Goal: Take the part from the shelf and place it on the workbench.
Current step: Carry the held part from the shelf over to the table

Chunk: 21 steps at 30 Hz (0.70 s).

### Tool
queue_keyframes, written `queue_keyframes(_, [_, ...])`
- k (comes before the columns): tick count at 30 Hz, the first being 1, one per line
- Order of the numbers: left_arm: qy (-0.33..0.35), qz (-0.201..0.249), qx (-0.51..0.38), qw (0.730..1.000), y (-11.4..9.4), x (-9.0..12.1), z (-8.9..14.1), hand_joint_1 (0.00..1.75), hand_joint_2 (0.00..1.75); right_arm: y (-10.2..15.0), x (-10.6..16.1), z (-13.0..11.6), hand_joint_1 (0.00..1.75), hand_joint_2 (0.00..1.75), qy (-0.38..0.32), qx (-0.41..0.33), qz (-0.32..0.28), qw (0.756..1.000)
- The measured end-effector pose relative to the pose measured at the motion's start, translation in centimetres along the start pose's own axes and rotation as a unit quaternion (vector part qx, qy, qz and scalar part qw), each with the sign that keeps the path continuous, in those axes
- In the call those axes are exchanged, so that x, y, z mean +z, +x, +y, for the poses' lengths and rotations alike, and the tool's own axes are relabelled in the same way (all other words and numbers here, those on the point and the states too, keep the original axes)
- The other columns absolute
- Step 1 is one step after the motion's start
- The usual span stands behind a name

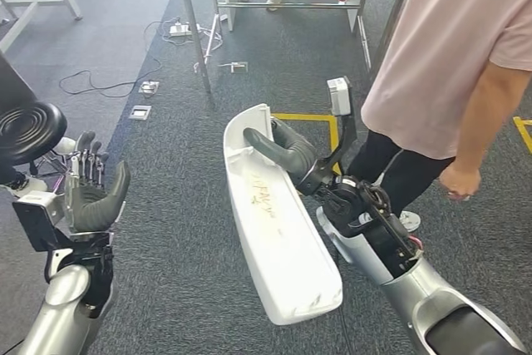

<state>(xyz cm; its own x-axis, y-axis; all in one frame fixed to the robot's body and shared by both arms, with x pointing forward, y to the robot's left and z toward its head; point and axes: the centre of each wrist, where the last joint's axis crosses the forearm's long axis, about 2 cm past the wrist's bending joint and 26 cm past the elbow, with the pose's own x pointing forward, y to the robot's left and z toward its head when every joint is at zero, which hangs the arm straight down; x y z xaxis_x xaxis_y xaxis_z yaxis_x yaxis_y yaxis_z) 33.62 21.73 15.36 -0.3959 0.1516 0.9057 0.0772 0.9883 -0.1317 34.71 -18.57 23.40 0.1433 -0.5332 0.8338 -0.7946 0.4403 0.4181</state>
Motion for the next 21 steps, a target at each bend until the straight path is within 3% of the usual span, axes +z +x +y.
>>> queue_keyframes(21, [0.001, 0.000, 0.009, 1.000, -0.02, 0.01, 0.07, 0.00, 1.75, -0.38, -0.26, -0.36, 1.75, 1.75, -0.013, 0.010, 0.006, 1.000])
